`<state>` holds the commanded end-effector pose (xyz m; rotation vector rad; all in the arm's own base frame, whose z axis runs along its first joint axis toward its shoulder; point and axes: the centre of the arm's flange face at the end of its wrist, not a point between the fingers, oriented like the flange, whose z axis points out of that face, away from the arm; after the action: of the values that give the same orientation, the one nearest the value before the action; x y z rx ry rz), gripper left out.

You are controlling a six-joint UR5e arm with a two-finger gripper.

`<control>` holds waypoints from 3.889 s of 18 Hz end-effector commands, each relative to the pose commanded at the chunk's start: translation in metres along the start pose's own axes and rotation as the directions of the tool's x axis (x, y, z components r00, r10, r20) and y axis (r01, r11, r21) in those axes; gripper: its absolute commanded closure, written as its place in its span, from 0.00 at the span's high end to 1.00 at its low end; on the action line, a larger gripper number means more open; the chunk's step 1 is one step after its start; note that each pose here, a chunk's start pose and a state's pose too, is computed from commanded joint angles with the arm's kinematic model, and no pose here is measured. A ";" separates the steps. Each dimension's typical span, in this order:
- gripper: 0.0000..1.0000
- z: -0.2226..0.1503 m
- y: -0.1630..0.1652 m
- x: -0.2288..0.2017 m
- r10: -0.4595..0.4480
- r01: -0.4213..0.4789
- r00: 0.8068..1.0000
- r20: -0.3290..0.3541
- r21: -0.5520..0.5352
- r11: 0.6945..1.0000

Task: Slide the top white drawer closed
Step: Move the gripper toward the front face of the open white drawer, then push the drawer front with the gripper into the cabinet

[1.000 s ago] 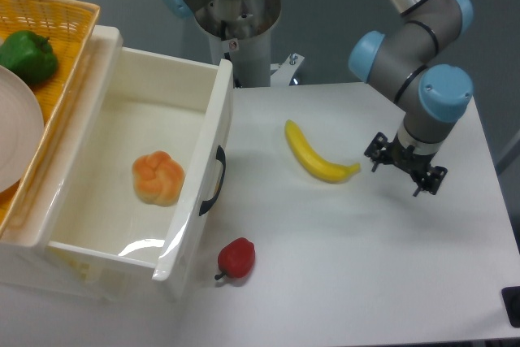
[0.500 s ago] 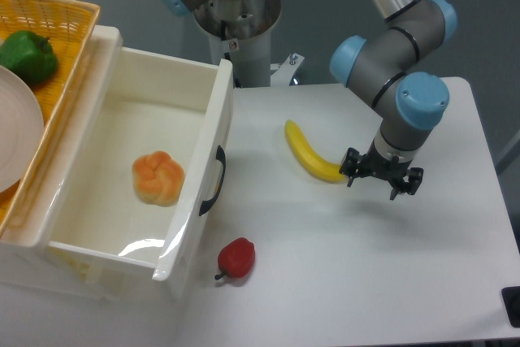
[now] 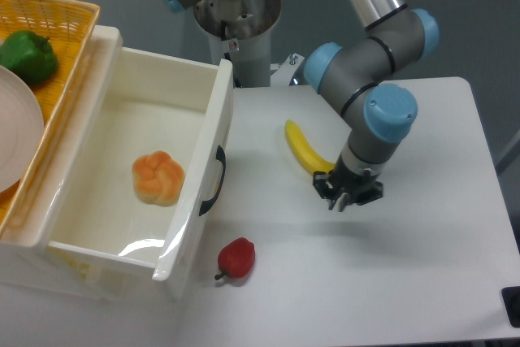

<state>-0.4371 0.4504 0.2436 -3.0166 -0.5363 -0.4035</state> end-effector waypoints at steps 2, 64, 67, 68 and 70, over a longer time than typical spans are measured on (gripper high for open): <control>0.00 -0.004 -0.003 0.014 0.002 -0.001 0.999 -0.037 0.012 1.000; 0.00 -0.060 -0.030 0.233 0.115 -0.071 0.933 -0.341 0.138 0.988; 0.00 -0.054 -0.031 0.235 0.111 -0.072 0.932 -0.344 0.126 0.989; 0.00 -0.052 -0.031 0.236 0.109 -0.071 0.932 -0.344 0.121 0.990; 0.00 -0.047 -0.031 0.240 0.111 -0.077 0.931 -0.347 0.111 0.991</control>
<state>-0.2420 0.5550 0.3520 -2.7683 -0.3687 -0.8628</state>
